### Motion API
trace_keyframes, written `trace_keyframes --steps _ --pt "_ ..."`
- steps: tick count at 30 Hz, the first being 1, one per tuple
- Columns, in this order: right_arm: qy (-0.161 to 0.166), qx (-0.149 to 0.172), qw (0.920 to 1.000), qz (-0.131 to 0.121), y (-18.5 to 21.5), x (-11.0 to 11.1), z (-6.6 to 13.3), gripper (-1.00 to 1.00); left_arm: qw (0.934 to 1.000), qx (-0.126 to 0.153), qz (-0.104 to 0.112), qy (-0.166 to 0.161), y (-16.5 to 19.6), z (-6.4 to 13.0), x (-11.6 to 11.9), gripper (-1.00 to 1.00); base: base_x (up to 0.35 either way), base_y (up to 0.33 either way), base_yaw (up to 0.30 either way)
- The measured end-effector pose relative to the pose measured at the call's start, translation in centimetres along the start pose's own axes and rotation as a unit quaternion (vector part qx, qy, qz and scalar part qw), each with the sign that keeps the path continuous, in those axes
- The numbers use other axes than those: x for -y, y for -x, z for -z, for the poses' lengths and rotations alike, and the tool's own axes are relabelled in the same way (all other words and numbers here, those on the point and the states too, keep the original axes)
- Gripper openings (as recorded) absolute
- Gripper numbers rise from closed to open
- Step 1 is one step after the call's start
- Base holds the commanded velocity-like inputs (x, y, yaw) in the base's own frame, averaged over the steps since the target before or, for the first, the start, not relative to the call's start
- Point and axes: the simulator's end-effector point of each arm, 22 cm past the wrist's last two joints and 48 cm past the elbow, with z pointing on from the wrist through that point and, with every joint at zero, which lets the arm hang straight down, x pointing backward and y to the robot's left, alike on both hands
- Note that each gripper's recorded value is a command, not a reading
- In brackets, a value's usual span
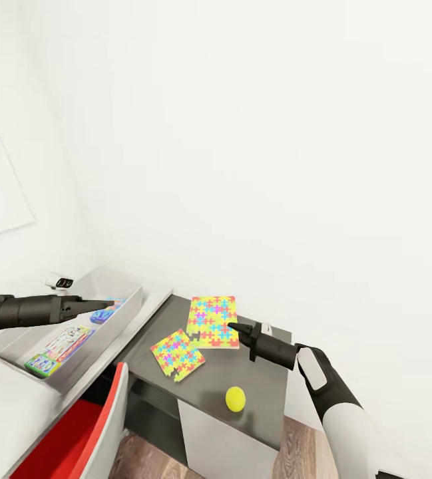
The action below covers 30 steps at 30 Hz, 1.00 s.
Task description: Put all the toys in the child's room - the three board games (two on the bed and one on the table), the two jigsaw puzzles on the table, and the tennis ball on the table - inside the toy box on the table in the child's room.
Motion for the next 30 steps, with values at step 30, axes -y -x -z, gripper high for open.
trace_keyframes --steps 30 --pt "0.002 0.000 1.0000 0.002 -0.6 -1.1 0.2 -1.00 1.0000 0.000 0.000 -0.001 0.4 0.3 1.1 1.00 0.000 0.000 0.000"
